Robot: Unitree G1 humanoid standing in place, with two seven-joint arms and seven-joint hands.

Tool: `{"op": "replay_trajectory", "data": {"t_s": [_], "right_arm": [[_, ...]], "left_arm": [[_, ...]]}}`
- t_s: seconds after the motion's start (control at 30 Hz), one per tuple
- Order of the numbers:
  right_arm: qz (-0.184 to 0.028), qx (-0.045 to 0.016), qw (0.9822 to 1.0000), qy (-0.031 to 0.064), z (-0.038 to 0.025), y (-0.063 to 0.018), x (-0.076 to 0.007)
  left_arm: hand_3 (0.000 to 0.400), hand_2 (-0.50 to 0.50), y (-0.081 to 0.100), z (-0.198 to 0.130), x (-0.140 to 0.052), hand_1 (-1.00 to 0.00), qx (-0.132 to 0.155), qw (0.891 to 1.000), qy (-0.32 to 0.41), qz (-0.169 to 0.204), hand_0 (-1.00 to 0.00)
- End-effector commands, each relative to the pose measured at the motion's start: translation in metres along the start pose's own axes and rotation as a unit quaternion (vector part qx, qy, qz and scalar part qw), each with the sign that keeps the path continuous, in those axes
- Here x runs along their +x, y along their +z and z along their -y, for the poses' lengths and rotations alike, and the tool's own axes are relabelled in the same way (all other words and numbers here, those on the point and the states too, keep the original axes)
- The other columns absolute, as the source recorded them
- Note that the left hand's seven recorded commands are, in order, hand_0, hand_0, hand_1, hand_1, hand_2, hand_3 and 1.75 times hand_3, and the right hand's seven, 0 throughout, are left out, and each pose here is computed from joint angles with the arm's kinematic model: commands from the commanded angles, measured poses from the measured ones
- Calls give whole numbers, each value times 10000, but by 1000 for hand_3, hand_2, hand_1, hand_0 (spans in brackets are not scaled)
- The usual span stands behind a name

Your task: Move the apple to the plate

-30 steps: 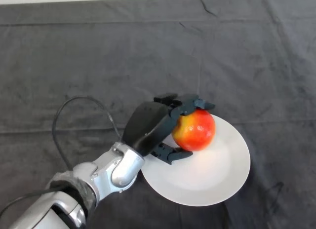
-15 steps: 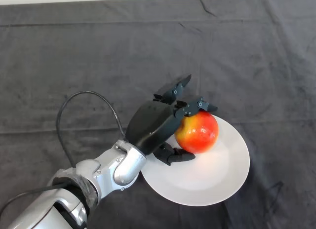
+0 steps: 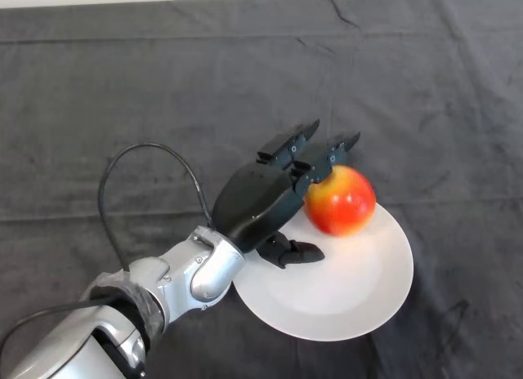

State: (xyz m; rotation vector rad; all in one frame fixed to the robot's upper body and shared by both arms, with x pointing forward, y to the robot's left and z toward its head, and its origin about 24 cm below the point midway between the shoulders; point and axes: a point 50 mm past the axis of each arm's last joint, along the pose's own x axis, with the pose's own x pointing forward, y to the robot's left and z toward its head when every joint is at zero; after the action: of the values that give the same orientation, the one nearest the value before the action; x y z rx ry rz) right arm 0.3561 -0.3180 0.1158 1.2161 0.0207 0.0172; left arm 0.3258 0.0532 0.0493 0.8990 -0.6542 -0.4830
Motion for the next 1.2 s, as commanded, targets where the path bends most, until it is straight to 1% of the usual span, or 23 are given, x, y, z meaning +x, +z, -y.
{"op": "replay_trajectory", "data": {"t_s": [0.03, 0.27, 0.53, 0.83, 1.2], "right_arm": [[96, 29, 9998, -181, 127, 62, -94], [96, 29, 9998, -181, 127, 62, -94], [96, 30, 9998, -180, 127, 62, -94], [96, 30, 9998, -180, 127, 62, -94], [96, 30, 9998, -180, 127, 62, -94]], "left_arm": [[0, 0, -224, -96, -144, 0, 465, 9979, -322, -302, 0], [0, 0, -396, -344, -260, 0, 579, 9972, -99, -464, 0], [0, 0, -574, -577, -428, 0, 711, 9937, 322, -802, 0], [0, 0, -701, -716, -570, 0, 845, 9871, 691, -1173, 0], [0, 0, -826, -867, -750, 0, 987, 9781, 993, -1538, 0]]}}
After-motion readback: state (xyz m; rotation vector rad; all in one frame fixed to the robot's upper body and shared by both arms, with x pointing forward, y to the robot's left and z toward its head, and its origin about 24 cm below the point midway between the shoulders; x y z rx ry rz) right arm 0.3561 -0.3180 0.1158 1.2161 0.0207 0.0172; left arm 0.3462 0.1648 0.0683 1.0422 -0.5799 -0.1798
